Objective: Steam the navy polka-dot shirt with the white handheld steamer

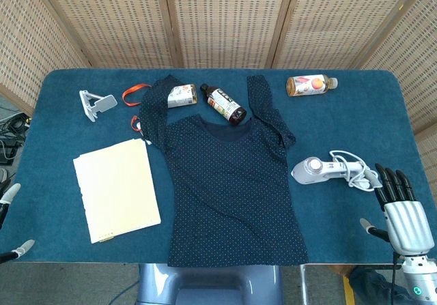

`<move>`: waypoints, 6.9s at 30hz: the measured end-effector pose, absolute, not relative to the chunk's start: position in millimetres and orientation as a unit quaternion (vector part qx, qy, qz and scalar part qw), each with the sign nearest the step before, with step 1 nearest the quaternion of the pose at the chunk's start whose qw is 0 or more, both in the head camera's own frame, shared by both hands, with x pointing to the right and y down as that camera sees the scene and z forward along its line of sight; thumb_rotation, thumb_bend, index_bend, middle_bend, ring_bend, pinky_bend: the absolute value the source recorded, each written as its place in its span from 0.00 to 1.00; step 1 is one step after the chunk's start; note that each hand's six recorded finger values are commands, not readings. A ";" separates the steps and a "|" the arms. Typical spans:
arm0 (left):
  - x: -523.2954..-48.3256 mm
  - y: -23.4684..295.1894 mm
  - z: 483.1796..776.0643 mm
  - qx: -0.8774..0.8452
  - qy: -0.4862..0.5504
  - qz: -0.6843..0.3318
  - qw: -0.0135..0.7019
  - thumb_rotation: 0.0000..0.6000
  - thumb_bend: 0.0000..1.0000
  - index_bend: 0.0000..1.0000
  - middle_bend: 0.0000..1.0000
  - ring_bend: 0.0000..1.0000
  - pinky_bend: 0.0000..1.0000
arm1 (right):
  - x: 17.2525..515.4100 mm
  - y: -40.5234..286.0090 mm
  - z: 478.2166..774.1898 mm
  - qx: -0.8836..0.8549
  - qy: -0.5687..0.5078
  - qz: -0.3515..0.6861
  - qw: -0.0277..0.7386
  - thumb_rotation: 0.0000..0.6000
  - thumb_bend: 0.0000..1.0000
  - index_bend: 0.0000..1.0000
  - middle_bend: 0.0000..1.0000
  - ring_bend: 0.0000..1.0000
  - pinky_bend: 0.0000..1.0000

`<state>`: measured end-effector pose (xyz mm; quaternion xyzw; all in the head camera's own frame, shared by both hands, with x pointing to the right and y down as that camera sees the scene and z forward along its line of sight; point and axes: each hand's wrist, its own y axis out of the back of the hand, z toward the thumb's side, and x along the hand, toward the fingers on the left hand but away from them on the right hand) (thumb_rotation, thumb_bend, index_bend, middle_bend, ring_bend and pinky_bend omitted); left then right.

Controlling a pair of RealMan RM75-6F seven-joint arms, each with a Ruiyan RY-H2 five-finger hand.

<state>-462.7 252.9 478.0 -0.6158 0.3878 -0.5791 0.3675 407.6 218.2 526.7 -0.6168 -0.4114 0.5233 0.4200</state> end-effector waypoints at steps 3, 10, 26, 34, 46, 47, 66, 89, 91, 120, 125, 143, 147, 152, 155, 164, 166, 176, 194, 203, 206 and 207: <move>-462.5 252.6 477.9 -0.615 0.388 -0.579 0.368 1.00 0.00 0.00 0.00 0.00 0.00 | 408.1 218.5 527.9 -0.618 -0.410 0.525 0.417 1.00 0.00 0.00 0.00 0.00 0.00; -464.0 248.7 481.5 -0.611 0.390 -0.584 0.366 1.00 0.00 0.00 0.00 0.00 0.00 | 405.2 210.5 536.5 -0.630 -0.403 0.526 0.406 1.00 0.00 0.00 0.00 0.00 0.00; -473.7 233.2 503.2 -0.593 0.386 -0.618 0.343 1.00 0.00 0.00 0.00 0.00 0.00 | 397.3 120.5 632.6 -0.636 -0.248 0.596 0.424 1.00 0.25 0.00 0.00 0.00 0.00; -474.3 225.7 512.3 -0.590 0.381 -0.626 0.338 1.00 0.00 0.00 0.00 0.00 0.00 | 396.2 105.2 673.7 -0.626 -0.219 0.620 0.420 1.00 0.37 0.00 0.00 0.00 0.00; -473.4 223.7 513.9 -0.590 0.383 -0.627 0.336 1.00 0.00 0.00 0.00 0.00 0.00 | 394.6 101.7 697.7 -0.615 -0.194 0.630 0.432 1.00 0.51 0.00 0.00 0.00 0.00; -473.5 223.7 513.7 -0.590 0.383 -0.626 0.336 1.00 0.00 0.00 0.00 0.00 0.00 | 393.3 100.9 699.2 -0.617 -0.195 0.629 0.432 1.00 0.51 0.00 0.00 0.00 0.00; -476.7 223.4 512.9 -0.590 0.387 -0.625 0.334 1.00 0.00 0.00 0.00 0.00 0.00 | 367.4 91.9 727.6 -0.634 -0.192 0.619 0.422 1.00 0.55 0.00 0.00 0.00 0.00; -475.0 222.3 518.9 -0.592 0.381 -0.628 0.332 1.00 0.00 0.00 0.00 0.00 0.00 | 364.2 70.9 738.3 -0.643 -0.194 0.611 0.420 1.00 1.00 0.83 0.63 0.62 0.80; -474.5 222.2 519.0 -0.592 0.381 -0.628 0.332 1.00 0.00 0.00 0.00 0.00 0.00 | 363.3 69.5 736.4 -0.650 -0.202 0.603 0.417 1.00 1.00 0.83 0.64 0.63 0.87; -484.1 218.0 520.0 -0.597 0.390 -0.626 0.315 1.00 0.00 0.00 0.00 0.00 0.00 | 215.9 -5.9 609.5 -0.685 -0.262 0.376 0.567 1.00 1.00 0.83 0.63 0.64 0.94; -485.2 217.1 520.0 -0.597 0.391 -0.626 0.314 1.00 0.00 0.00 0.00 0.00 0.00 | 165.9 16.2 629.0 -0.709 -0.220 0.361 0.565 1.00 1.00 0.83 0.63 0.64 0.94; -488.2 218.2 521.4 -0.595 0.391 -0.630 0.310 1.00 0.00 0.00 0.00 0.00 0.00 | 100.1 106.6 702.1 -0.755 -0.108 0.328 0.557 1.00 1.00 0.83 0.63 0.64 0.94; -486.5 218.4 522.7 -0.597 0.388 -0.630 0.310 1.00 0.00 0.00 0.00 0.00 0.00 | 100.1 121.7 708.2 -0.760 -0.096 0.314 0.561 1.00 1.00 0.83 0.63 0.64 0.94; -485.1 219.1 524.0 -0.598 0.386 -0.630 0.311 1.00 0.00 0.00 0.00 0.00 0.00 | 103.2 133.8 711.4 -0.763 -0.088 0.300 0.566 1.00 1.00 0.83 0.63 0.64 0.94; -482.8 218.4 523.6 -0.601 0.388 -0.625 0.313 1.00 0.00 0.00 0.00 0.00 0.00 | 110.9 135.2 714.1 -0.762 -0.091 0.301 0.566 1.00 1.00 0.83 0.63 0.64 0.94; -477.3 219.6 525.3 -0.605 0.383 -0.621 0.320 1.00 0.00 0.00 0.00 0.00 0.00 | 163.3 132.9 728.6 -0.759 -0.114 0.336 0.546 1.00 1.00 0.82 0.63 0.64 0.94; -475.3 219.9 526.0 -0.605 0.380 -0.621 0.322 1.00 0.00 0.00 0.00 0.00 0.00 | 175.2 131.2 731.1 -0.758 -0.118 0.346 0.541 1.00 1.00 0.82 0.63 0.64 0.94; -467.9 221.6 528.8 -0.609 0.372 -0.618 0.330 1.00 0.00 0.00 0.00 0.00 0.00 | 230.2 122.6 740.8 -0.740 -0.135 0.395 0.527 1.00 1.00 0.82 0.63 0.64 0.94; -469.4 221.0 527.2 -0.606 0.378 -0.617 0.332 1.00 0.00 0.00 0.00 0.00 0.00 | 235.6 137.6 746.6 -0.770 -0.162 0.382 0.485 1.00 1.00 0.82 0.63 0.64 0.94; -472.5 220.4 526.3 -0.603 0.382 -0.618 0.331 1.00 0.00 0.00 0.00 0.00 0.00 | 198.4 152.0 742.2 -0.794 -0.154 0.337 0.481 1.00 1.00 0.82 0.63 0.64 0.94; -473.0 220.3 526.8 -0.603 0.382 -0.618 0.330 1.00 0.00 0.00 0.00 0.00 0.00 | 186.1 158.0 737.5 -0.802 -0.149 0.318 0.484 1.00 1.00 0.82 0.63 0.64 0.94; -473.3 220.2 527.0 -0.603 0.382 -0.618 0.330 1.00 0.00 0.00 0.00 0.00 0.00 | 182.6 160.1 735.7 -0.803 -0.146 0.311 0.487 1.00 1.00 0.82 0.63 0.64 0.94</move>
